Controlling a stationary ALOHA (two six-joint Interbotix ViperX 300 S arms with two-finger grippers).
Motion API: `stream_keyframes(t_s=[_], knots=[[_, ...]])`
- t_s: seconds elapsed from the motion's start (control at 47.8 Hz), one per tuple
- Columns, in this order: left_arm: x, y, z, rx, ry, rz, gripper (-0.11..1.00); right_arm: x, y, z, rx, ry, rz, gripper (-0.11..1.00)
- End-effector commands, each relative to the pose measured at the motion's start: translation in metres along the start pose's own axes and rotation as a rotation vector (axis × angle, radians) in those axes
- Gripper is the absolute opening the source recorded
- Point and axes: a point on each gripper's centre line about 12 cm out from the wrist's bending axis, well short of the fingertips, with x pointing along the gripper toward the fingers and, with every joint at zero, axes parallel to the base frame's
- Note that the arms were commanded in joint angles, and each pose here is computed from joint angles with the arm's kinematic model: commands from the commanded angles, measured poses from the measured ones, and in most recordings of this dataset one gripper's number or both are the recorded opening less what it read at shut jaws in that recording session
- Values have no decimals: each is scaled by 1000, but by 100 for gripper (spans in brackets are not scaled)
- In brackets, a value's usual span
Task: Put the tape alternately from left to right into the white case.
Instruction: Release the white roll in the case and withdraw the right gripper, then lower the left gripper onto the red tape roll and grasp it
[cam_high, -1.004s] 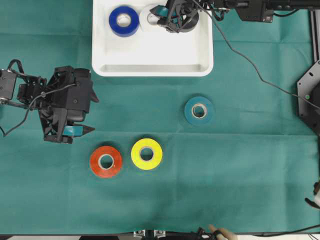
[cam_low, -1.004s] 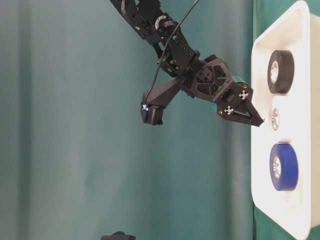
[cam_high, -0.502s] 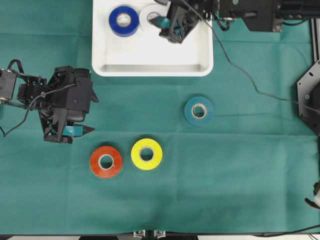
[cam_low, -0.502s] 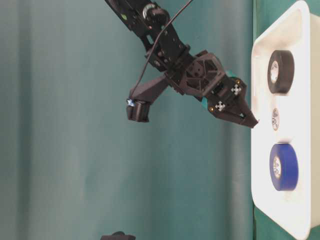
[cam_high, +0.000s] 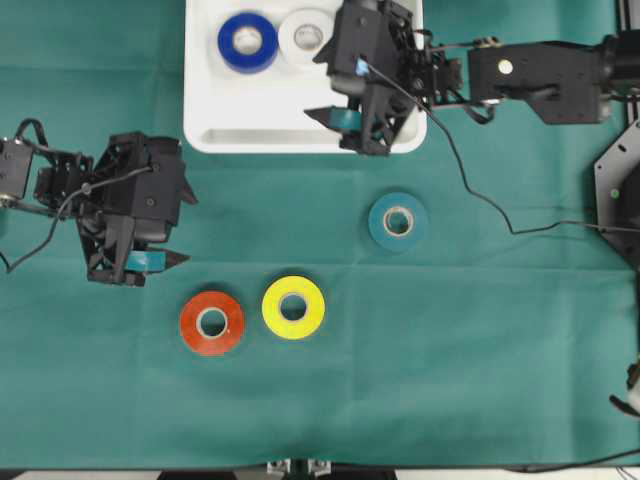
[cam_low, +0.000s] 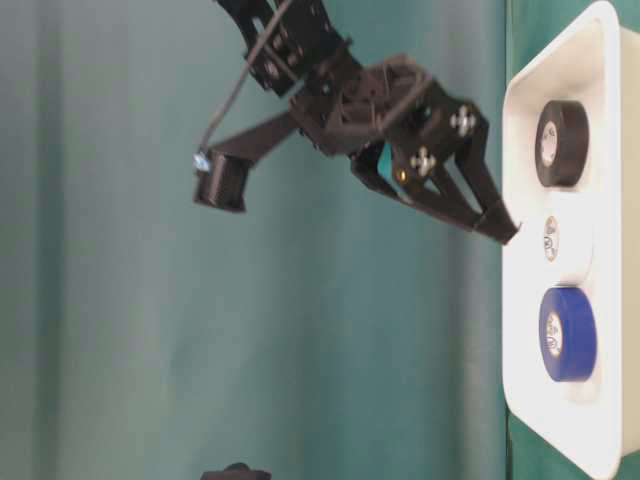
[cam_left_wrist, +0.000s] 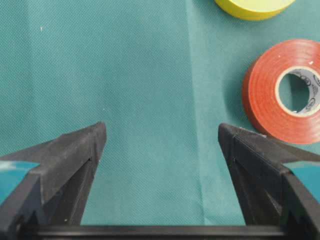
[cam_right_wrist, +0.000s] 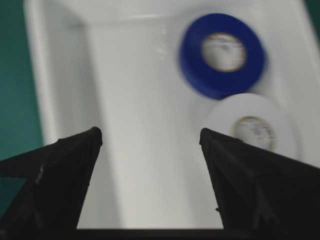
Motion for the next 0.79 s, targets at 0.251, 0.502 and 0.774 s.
stream_keyframes(t_s=[0.251,0.502,0.774], knots=[[-4,0,11,-1,-38,-1,77,-29,48,-1,-74,-42,108,85],[-4,0,11,-3,-38,-1,77,-40,70,-20,-116,-15,158,84],[-4,0,12,-4,-41,-1,77,-51,75,-32,-129,-5,177,85]])
